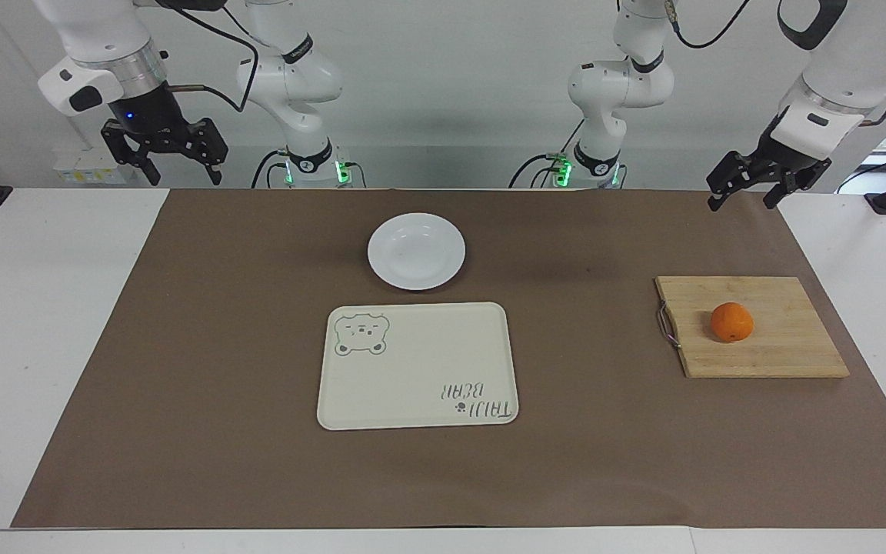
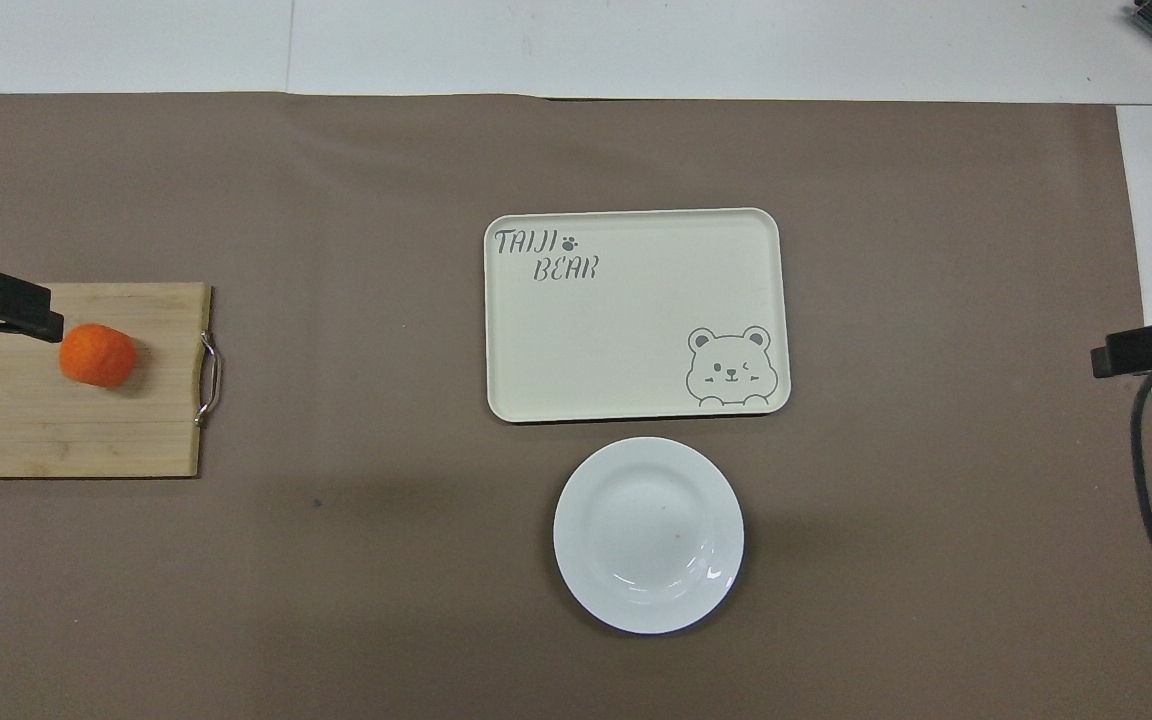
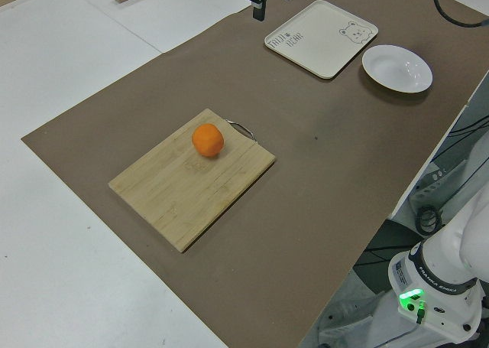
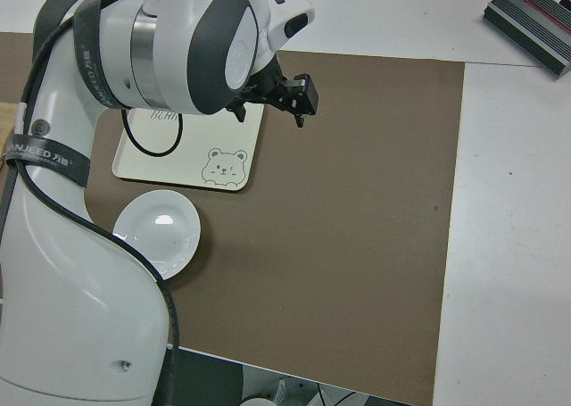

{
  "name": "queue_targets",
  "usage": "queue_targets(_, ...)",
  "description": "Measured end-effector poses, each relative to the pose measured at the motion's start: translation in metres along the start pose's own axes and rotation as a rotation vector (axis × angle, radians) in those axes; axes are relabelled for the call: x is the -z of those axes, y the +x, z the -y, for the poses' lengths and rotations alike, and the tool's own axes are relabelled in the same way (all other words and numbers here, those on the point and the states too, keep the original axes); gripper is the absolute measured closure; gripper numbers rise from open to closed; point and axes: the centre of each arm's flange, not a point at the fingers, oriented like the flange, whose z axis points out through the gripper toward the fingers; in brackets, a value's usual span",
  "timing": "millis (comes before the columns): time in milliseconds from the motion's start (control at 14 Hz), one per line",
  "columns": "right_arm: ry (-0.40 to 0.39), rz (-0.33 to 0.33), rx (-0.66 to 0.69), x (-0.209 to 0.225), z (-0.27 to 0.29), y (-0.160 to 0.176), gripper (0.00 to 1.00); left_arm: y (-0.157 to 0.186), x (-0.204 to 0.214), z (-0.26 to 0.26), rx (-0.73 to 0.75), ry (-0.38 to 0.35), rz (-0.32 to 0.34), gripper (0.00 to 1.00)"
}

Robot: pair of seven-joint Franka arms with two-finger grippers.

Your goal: Place orange and plate with both arms

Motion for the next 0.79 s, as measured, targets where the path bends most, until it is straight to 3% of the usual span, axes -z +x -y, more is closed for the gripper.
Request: queue_targets(786, 0.000, 0.000, 0.000, 0.000, 0.000, 0.000, 0.00, 0.005, -0.015, 0.043, -0.039, -0.002, -0.005, 0.00)
